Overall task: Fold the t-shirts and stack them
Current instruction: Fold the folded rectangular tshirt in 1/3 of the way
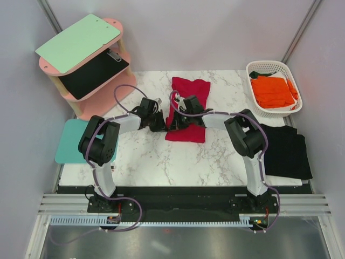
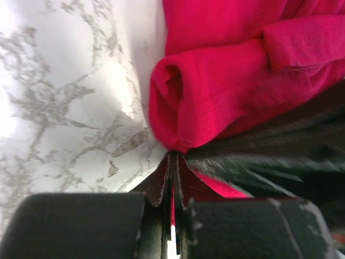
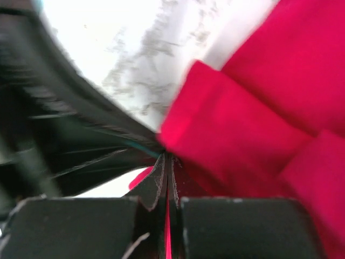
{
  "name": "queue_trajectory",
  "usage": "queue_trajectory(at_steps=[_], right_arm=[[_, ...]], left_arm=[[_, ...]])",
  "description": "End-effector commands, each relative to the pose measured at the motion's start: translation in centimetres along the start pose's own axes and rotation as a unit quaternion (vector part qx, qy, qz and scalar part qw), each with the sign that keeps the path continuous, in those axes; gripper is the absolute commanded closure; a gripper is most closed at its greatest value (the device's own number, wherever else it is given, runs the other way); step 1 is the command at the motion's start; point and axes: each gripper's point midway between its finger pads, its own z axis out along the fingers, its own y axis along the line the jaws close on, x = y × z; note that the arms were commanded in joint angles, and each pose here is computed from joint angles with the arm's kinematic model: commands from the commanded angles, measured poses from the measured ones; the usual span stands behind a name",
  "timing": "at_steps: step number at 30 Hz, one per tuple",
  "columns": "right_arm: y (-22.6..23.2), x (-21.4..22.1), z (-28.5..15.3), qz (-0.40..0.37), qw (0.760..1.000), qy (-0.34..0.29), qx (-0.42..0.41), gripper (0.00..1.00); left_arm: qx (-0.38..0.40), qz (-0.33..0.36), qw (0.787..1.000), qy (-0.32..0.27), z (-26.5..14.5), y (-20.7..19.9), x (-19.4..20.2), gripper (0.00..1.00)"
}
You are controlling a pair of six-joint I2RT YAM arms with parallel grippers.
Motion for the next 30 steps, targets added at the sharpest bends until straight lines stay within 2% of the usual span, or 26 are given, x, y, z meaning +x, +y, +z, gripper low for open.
queue_trajectory(at_steps=[1,8,14,19,24,30], right_arm=[[-0.7,0.8,1.5,0.002,1.0,0.025,-0.006,1.0],[-2.8,-2.4,0.9,-0.005,0.998,-0.03,0.062,1.0],[-5.3,-6.7,-0.1,-0.006,0.984,-0.103,0.143,1.0],[-7.7,-10.0,-1.5,-0.017,0.96,-0.16,0.228,1.0],[-7.9,-12.9,-3.4,-0.04,0.941,-0.203,0.267,1.0],[-8.3,-16.0,-6.1,-0.084,0.908,-0.259,0.32,0.98]], left_arm=[[0.005,-0.005,1.0,-0.007,0.6,-0.4,-0.7,0.98],[-0.012,-0.003,1.0,-0.002,0.6,0.3,-0.3,0.98],[-0.017,-0.001,1.0,0.009,1.1,0.8,0.1,0.98],[-0.016,-0.005,1.0,0.02,1.7,1.0,0.6,0.98],[-0.018,-0.005,1.0,0.025,1.9,1.1,0.9,0.98],[-0.016,0.0,1.0,0.025,1.4,0.9,1.1,0.98]])
